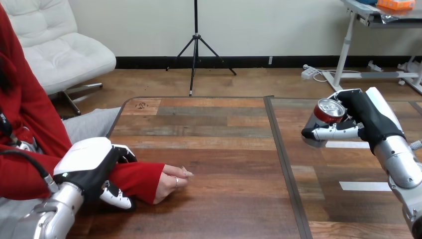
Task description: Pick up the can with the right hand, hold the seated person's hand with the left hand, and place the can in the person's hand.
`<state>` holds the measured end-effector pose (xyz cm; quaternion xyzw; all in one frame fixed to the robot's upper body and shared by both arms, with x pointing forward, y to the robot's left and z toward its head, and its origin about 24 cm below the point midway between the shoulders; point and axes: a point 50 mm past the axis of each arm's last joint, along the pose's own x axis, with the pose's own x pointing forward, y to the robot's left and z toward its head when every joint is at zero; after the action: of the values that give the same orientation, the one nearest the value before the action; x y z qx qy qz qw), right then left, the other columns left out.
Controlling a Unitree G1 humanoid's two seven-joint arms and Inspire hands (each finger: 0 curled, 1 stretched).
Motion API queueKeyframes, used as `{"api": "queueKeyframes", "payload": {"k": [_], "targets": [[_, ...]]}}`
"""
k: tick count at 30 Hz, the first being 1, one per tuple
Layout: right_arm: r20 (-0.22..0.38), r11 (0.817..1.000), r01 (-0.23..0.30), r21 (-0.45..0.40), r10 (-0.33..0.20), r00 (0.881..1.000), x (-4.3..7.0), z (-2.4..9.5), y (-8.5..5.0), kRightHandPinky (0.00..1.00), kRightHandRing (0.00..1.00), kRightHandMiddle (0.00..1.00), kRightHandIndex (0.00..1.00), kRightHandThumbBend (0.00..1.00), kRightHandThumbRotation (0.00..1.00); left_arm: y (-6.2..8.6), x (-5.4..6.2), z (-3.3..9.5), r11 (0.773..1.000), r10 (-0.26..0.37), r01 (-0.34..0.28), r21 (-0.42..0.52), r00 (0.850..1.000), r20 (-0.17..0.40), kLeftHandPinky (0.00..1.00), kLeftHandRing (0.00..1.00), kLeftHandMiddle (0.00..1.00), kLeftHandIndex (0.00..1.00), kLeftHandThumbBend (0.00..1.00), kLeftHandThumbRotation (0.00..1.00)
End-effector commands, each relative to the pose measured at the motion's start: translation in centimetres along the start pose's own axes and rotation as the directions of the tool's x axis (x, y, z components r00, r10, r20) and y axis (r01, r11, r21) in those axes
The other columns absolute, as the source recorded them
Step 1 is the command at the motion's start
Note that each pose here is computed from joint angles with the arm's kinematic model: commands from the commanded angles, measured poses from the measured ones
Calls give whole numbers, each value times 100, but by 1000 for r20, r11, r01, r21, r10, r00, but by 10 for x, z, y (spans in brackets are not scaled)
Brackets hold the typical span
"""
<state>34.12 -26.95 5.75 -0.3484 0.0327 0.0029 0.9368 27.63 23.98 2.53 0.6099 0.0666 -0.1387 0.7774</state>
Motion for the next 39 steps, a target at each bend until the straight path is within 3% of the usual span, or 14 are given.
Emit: {"api": "queueKeyframes", "payload": {"k": [1,11,16,27,39], "targets": [[152,996,80,29,-84,985,15,39,-21,31,36,42,45,82,0,12,12,7,1000,-8,7,18,1000,21,53,64,67,65,94,1],[150,997,80,23,-83,985,15,39,-21,34,39,43,45,82,0,10,16,9,998,-59,59,10,998,17,54,61,63,60,91,2],[150,996,82,26,-85,985,15,39,-21,35,39,44,45,82,0,9,18,10,998,-64,64,17,998,14,49,55,57,55,89,0],[147,996,82,24,-85,986,15,39,-21,33,38,43,45,82,0,4,21,12,1000,-15,15,8,1000,6,36,43,45,41,76,0],[146,997,78,24,-80,986,15,38,-20,31,36,42,45,83,0,2,22,13,999,-1,1,-37,1000,6,29,35,39,37,69,0]]}}
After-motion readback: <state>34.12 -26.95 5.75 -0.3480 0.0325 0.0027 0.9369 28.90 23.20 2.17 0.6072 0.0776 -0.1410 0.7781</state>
